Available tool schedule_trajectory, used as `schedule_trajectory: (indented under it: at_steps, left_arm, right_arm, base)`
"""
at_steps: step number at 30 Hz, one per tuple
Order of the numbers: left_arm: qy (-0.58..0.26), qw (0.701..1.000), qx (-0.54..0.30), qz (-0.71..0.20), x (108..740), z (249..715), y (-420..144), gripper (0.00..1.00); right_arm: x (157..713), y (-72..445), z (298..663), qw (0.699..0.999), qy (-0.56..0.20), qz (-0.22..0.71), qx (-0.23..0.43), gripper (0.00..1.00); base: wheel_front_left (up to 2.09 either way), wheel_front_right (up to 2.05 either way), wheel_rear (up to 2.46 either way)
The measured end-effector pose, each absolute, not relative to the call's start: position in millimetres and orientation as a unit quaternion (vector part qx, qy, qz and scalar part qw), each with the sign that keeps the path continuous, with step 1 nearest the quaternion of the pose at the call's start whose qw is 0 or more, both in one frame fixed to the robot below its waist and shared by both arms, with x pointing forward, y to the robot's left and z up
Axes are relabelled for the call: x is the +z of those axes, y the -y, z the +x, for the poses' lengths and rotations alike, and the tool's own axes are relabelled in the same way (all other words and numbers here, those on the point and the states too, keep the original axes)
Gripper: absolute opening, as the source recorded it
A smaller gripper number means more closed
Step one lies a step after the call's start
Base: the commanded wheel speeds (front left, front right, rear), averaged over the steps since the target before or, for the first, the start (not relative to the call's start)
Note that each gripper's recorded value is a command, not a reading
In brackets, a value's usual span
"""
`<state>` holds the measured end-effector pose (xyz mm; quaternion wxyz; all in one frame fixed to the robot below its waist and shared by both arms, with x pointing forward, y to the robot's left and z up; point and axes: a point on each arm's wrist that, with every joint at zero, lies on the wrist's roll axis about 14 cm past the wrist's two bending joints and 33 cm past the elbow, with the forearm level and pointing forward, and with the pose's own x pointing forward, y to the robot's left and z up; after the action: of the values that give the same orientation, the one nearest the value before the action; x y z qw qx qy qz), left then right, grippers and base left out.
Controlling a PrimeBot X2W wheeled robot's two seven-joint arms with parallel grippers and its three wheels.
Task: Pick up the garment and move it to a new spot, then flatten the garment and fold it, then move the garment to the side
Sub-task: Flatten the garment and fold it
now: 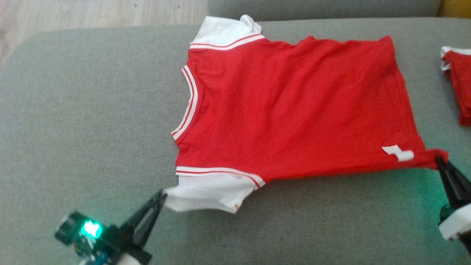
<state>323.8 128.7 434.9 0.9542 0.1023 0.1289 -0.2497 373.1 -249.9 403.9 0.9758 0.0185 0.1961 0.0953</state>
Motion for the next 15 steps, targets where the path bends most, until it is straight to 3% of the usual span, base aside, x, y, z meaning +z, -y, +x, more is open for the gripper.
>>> schedule_trajectory:
  at_steps: [15]
  left_arm:
    - [-0.041, 0.954, -0.254, 0.157, 468, 467, -123, 0.00]
  right_arm:
    - [400, 236, 454, 0.979, -0.182, 0.027, 0.088, 0.00]
  base:
    - [0.00, 0.00, 0.00]
